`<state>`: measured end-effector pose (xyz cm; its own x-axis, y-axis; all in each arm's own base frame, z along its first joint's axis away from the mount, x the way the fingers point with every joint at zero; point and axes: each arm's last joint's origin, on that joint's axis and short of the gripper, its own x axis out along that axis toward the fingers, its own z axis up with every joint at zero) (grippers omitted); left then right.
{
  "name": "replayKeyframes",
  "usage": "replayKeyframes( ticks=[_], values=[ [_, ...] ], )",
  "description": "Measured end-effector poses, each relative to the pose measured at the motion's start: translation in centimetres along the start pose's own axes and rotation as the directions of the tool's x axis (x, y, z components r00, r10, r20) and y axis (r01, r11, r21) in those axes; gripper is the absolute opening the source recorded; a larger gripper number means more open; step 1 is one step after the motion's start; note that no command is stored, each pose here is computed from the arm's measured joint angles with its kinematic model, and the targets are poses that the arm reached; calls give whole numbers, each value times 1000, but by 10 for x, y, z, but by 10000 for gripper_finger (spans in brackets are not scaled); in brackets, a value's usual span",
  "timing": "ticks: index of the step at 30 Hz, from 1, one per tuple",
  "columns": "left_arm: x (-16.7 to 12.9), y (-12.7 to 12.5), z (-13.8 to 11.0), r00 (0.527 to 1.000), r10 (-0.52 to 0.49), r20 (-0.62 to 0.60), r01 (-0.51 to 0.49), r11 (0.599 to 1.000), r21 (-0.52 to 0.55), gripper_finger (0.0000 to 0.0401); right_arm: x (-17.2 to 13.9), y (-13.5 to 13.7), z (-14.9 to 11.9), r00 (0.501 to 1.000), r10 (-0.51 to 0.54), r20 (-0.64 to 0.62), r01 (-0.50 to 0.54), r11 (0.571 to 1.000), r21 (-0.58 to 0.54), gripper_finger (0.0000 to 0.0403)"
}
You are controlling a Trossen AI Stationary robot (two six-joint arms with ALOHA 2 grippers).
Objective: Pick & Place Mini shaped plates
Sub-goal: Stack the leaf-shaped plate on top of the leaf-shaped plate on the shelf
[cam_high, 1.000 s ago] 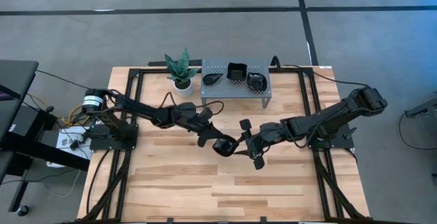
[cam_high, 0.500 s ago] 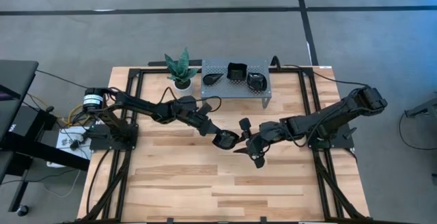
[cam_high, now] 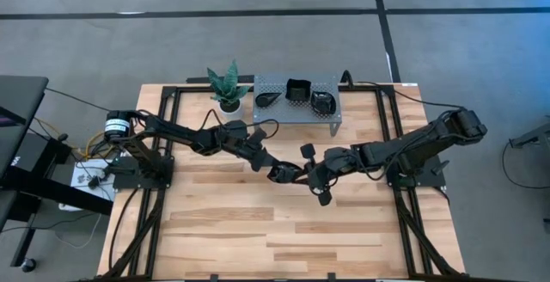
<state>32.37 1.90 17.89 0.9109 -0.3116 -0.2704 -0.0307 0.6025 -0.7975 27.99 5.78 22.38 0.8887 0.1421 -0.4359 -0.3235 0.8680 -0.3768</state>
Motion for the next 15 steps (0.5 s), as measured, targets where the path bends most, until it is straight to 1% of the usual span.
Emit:
replayKeyframes(
  ticks=[4, 9, 15],
  values=[
    [0, 0, 1, 999, 25, 40, -25, 1000, 13, 21, 0, 0, 0, 1000, 25, 7, -25, 1000, -13, 6],
    [0, -1, 3, 997, 22, 67, -24, 999, 23, 39, 0, 2, -4, 998, 59, -29, -59, 998, -16, 10],
    [0, -2, 4, 997, 15, 73, -17, 1000, 27, 61, 0, 4, -7, 996, 72, -57, -68, 996, 58, 4]
  ],
)
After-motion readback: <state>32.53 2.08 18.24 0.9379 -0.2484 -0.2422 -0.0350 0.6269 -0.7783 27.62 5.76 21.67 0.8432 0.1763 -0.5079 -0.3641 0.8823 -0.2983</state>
